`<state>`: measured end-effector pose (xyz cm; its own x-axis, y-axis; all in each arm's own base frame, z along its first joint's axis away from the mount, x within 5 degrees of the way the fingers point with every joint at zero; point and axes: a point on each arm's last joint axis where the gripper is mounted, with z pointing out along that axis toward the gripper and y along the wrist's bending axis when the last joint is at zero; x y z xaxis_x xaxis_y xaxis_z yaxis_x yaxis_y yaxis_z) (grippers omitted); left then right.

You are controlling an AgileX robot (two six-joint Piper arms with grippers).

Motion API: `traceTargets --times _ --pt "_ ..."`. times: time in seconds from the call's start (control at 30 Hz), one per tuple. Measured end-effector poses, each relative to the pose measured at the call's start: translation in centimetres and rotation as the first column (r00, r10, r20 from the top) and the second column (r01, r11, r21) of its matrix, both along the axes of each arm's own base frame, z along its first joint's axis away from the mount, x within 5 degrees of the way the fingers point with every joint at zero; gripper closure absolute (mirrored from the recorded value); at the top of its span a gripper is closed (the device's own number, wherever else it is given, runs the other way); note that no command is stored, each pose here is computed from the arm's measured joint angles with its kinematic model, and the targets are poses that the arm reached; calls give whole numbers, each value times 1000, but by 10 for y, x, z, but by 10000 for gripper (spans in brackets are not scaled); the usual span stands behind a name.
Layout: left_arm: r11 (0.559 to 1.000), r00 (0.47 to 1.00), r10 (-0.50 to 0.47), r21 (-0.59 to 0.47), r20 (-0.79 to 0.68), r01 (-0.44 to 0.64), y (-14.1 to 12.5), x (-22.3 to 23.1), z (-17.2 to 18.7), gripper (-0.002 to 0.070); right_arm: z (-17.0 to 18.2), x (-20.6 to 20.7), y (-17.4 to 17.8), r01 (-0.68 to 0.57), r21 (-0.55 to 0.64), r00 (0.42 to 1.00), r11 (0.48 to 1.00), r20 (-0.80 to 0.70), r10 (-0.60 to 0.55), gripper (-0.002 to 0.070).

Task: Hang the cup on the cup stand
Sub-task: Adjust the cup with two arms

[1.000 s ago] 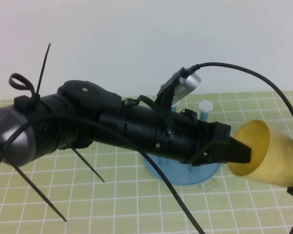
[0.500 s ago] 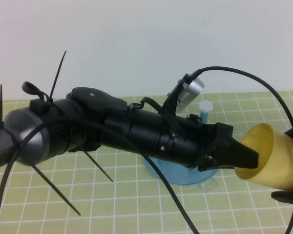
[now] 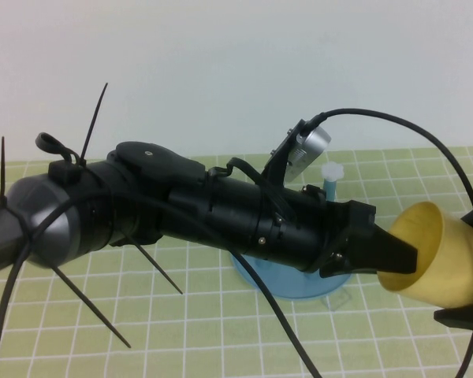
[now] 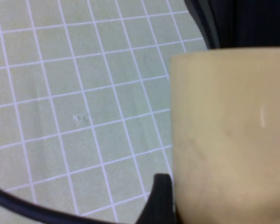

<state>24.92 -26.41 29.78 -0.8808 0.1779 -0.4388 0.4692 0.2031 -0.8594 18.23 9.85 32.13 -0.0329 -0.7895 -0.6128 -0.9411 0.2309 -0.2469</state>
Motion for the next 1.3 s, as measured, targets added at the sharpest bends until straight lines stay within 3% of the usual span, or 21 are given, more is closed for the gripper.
traceTargets --times 0.13,0.4,0.5,0.67,0.77,1.3 --pt "1000 1000 -2 -1 6 2 0 0 0 666 0 0 0 0 0 1000 1000 0 0 95" --pt "1000 1000 1 2 18 -1 0 0 -1 653 0 0 0 0 0 1000 1000 0 0 100" --pt "1000 1000 10 -8 12 -10 0 1 0 594 -1 -1 0 -6 -2 1000 1000 -9 6 100" --pt "1000 1000 13 -13 9 -13 0 1 1 426 -1 -2 1 -19 -6 1000 1000 -25 19 100" --pt "1000 1000 7 -22 2 -7 0 1 1 375 -2 -3 1 -26 -8 999 1000 -33 26 100" --pt "989 1000 -7 -149 -18 4 58 32 13 354 -2 -4 2 -29 -6 999 1000 -31 29 101"
